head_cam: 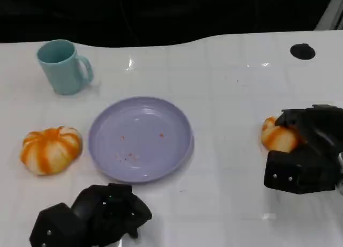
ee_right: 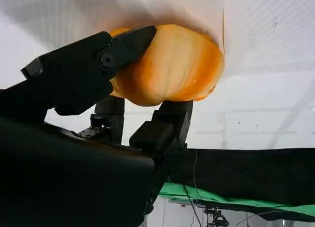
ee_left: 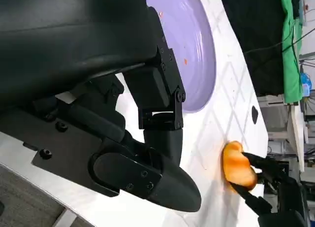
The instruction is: Grasp the bread from the table and place it into the plate.
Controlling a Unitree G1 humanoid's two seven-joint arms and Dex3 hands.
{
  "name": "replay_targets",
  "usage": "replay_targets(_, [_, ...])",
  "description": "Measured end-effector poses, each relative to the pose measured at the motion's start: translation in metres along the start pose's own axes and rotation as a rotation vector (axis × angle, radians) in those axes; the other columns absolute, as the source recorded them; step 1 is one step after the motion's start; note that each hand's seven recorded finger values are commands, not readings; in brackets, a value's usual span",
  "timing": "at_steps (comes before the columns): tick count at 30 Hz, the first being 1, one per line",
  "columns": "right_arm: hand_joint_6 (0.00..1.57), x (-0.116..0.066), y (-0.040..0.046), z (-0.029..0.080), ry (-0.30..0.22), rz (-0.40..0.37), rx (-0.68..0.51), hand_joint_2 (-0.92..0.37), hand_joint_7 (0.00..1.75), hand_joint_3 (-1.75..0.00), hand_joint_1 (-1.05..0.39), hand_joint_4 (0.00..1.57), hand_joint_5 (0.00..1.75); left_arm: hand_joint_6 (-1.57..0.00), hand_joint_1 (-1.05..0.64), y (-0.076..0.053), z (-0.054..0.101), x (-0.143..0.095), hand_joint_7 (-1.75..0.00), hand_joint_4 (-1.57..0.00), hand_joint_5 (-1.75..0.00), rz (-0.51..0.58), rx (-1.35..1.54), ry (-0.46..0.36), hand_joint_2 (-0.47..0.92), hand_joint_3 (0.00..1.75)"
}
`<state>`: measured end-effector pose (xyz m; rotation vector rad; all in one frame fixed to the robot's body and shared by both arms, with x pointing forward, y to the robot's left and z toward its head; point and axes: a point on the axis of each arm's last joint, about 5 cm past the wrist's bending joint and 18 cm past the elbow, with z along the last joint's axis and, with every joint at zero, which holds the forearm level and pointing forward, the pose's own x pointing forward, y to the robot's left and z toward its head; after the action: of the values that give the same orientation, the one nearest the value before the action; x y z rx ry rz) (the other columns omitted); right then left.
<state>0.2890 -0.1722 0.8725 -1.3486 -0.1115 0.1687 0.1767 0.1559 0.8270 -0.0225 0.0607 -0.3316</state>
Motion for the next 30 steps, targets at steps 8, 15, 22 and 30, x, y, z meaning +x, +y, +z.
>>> replay_targets(8, [0.70, -0.001, 0.0048, 0.005, -0.044, -0.133, 0.029, -0.91, 1.63, -0.08, -0.07, 0.86, 1.75, -1.22, -1.01, -0.001, 0.000, 0.000, -0.77, -0.97, -1.46, -0.002, 0.000, 0.000, 0.90, 0.00])
replay_targets(15, [0.73, 0.000, 0.0062, 0.018, -0.128, -0.247, 0.113, -0.40, 1.74, -1.13, -0.06, 0.95, 1.75, -1.22, -1.00, -0.001, 0.000, 0.000, -0.78, -0.96, -1.46, 0.003, 0.000, 0.003, 0.90, 0.00])
replay_targets(22, [0.78, 0.001, -0.0007, 0.037, -0.241, -0.301, 0.187, -0.28, 1.68, -1.31, -0.07, 0.96, 1.75, -1.21, -1.00, -0.001, 0.000, 0.000, -0.78, -0.96, -1.47, 0.003, -0.001, 0.003, 0.90, 0.00])
replay_targets(30, [0.84, -0.001, -0.0082, 0.065, -0.360, -0.290, 0.293, -0.24, 1.60, -1.38, -0.07, 0.98, 1.75, -1.22, -1.01, -0.001, -0.001, 0.001, -0.78, -0.97, -1.46, 0.003, 0.000, 0.002, 0.89, 0.00])
